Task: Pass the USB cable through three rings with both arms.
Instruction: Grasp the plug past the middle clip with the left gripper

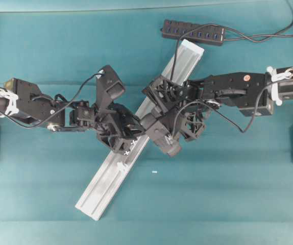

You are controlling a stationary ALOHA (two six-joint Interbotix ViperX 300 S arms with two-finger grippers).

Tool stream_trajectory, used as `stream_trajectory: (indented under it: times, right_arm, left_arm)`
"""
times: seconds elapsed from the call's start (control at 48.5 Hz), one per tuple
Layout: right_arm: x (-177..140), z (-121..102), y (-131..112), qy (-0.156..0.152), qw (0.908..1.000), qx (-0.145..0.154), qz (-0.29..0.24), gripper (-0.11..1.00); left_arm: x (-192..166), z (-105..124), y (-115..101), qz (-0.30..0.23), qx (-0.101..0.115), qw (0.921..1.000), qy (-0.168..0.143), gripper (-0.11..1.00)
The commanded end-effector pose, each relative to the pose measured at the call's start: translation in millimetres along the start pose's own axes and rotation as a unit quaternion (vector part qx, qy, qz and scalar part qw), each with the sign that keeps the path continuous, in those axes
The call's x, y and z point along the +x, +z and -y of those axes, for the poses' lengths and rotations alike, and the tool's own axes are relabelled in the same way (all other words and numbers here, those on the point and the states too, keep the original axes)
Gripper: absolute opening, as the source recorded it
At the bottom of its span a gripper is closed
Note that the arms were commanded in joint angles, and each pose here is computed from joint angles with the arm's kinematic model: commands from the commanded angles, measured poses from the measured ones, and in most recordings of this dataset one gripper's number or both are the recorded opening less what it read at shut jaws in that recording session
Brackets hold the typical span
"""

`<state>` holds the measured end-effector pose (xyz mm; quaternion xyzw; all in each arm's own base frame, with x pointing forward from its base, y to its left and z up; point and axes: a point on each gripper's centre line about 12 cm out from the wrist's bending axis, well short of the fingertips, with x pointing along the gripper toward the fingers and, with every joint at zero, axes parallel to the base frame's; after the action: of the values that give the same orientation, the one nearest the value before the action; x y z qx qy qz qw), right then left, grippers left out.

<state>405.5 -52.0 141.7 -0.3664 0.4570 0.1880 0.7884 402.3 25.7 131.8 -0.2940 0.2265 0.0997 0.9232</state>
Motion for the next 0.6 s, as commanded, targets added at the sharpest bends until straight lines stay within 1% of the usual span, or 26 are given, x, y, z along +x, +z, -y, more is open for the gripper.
stream_trajectory:
  times: [0.0,0.144,0.33,0.577]
  right_arm:
    - [-0.7,1.6,2.8,-0.004,1.0000,0.007,0.004,0.09]
    - [-0.7,1.6,3.5,-0.005,1.0000,0.005,0.005,0.09]
    - [-2.1,4.7,6.2,-0.017,0.9998,0.006,0.013,0.09]
    - [-2.0,1.8,6.8,-0.009,0.9999,0.010,0.010,0.09]
  left_arm:
    - [-1.0,10.5,8.5,0.013,0.004,0.9998,-0.015,0.15]
    - [-1.0,11.0,8.1,0.013,0.005,0.9998,-0.015,0.15]
    - [-0.6,12.1,9.7,0.015,0.005,0.9997,-0.016,0.15]
    - [-1.3,11.3,8.6,0.013,0.005,0.9998,-0.016,0.15]
